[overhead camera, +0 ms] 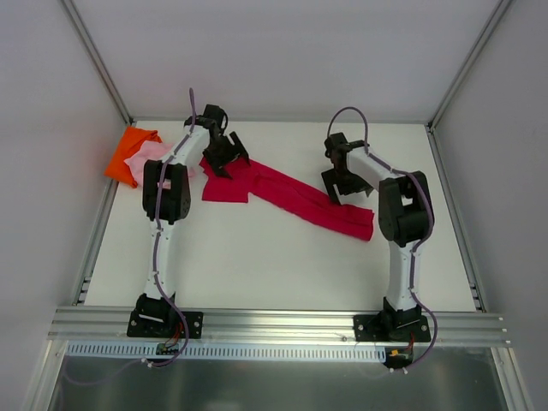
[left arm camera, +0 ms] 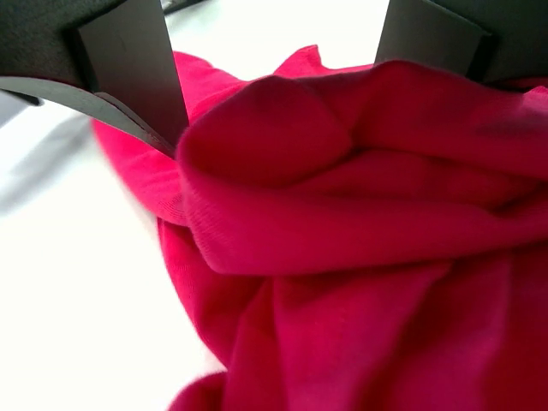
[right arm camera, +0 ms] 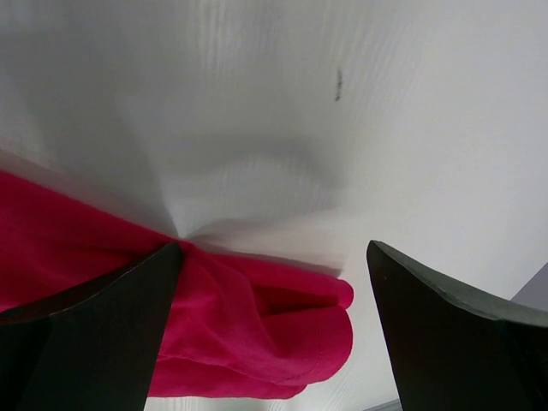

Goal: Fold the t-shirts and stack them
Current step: Rotate the tshirt 90 degrees

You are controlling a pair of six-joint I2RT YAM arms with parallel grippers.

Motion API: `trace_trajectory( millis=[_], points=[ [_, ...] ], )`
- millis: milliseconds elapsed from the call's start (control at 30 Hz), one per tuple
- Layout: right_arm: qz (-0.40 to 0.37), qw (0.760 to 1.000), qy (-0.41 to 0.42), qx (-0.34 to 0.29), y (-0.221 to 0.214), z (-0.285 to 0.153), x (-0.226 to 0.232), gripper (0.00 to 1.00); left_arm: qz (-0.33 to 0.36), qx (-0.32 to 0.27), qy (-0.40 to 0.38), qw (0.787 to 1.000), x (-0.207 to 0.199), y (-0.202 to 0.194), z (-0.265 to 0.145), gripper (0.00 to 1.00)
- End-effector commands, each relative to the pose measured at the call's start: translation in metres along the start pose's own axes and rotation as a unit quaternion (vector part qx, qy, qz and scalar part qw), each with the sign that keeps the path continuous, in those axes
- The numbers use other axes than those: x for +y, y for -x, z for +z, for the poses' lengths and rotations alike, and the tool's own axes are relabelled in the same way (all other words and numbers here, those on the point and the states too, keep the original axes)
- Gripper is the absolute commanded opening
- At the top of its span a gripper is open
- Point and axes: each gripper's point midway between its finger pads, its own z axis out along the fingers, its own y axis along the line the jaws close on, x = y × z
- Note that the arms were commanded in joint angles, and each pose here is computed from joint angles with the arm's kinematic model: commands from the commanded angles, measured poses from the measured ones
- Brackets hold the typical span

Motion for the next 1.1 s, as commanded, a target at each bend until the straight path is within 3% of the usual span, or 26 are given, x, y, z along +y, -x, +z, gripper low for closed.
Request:
trace_trajectory(
  millis=[0,233,433,700,1067],
  points=[
    [-0.027,0.999,0.037,0.024,-0.022,-0.017,0.023,0.96,-0.041,0.008,-0.026,0.999,0.0,0.009,0.012,0.79],
    [-0.063,0.991,0.118,0.031,-0.04,-0.05,0.077,0.96,-0.052,0.034,-0.077,0.995,-0.022,0.009,0.021,0.79],
    [-0.113,0.983,0.142,0.027,-0.052,-0.066,0.117,0.96,-0.019,0.036,-0.094,0.995,-0.041,-0.003,0.019,0.79],
    [-0.134,0.978,0.155,0.034,-0.069,-0.067,0.138,0.96,0.06,0.044,-0.089,0.993,-0.08,-0.044,0.036,0.82],
    [-0.146,0.971,0.186,0.04,-0.09,-0.076,0.157,0.96,0.083,0.067,-0.097,0.99,-0.096,-0.071,0.053,0.83]
  ],
)
